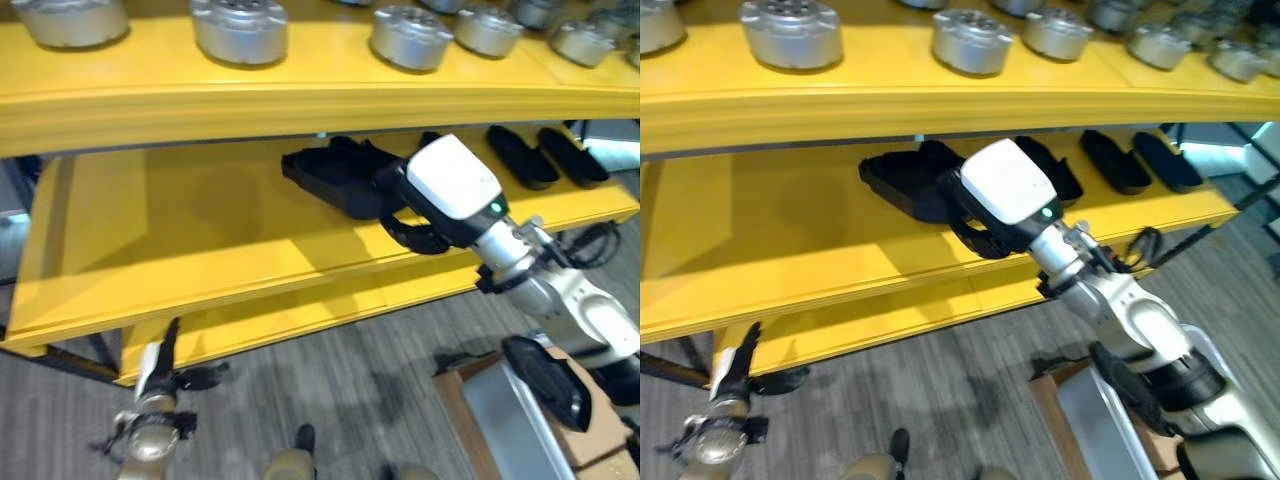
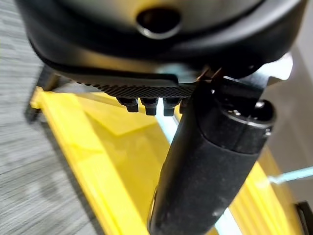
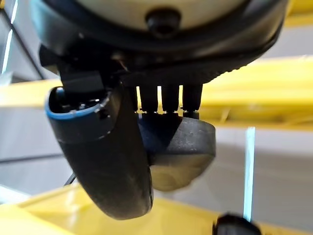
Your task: Move parts from the plastic box to the shelf.
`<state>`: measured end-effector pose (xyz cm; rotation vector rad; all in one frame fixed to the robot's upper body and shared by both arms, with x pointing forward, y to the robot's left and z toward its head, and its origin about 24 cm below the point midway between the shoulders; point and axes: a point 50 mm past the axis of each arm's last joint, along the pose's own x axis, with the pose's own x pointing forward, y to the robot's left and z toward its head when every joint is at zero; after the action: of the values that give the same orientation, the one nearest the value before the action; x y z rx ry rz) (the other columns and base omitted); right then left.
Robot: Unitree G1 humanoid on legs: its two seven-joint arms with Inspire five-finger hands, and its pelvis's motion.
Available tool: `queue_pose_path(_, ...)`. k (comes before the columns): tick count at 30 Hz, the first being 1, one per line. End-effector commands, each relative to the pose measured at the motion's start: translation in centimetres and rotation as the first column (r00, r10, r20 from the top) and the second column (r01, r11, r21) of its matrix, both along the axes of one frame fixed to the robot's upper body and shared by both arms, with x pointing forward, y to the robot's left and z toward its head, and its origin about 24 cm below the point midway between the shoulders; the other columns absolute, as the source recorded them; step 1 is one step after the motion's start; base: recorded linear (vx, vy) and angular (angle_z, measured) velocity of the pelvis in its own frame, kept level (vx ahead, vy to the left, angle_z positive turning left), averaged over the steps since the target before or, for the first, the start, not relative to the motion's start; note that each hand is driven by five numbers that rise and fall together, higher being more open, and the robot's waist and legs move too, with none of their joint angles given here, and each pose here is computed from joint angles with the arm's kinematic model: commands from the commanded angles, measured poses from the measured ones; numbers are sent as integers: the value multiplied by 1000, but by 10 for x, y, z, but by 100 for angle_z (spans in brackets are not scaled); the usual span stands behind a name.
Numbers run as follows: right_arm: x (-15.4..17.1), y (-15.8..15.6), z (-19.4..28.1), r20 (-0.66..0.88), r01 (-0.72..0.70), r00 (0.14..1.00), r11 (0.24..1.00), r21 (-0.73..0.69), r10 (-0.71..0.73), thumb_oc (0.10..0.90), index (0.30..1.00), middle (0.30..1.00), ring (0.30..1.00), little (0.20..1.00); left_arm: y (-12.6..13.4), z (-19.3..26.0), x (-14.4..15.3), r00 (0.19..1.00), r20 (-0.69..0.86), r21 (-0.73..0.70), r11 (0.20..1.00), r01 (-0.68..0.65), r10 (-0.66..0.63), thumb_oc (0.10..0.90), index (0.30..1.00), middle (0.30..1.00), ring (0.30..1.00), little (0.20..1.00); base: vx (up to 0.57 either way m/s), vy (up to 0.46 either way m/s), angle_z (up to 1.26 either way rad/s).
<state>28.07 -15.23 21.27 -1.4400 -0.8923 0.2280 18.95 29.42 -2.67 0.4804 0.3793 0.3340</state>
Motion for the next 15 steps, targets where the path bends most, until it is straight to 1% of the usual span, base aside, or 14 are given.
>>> queue_pose_path(1,-8,-12,74,294,-39,956,982,185,-18,400,300,300,300,300,-11,32,9,979,130,94,985,144,-156,900,1000,1000,1000,1000,46,-89,60)
queue_pose_path(4,-9,-21,69,265,-11,963,978,209,-46,400,300,300,300,300,-15,26,6,981,108,82,985,154,-162,900,1000,1000,1000,1000,57,-95,88)
queue_pose_path(6,-10,-25,68,249,-14,967,973,231,-46,400,300,300,300,300,-15,15,-8,990,78,32,992,119,-121,900,1000,1000,1000,1000,89,-180,67)
queue_pose_path(15,-14,-21,67,253,-45,967,969,241,-18,400,300,300,300,300,-16,7,-14,994,48,-1,995,100,-100,900,1000,1000,1000,1000,43,-76,-8)
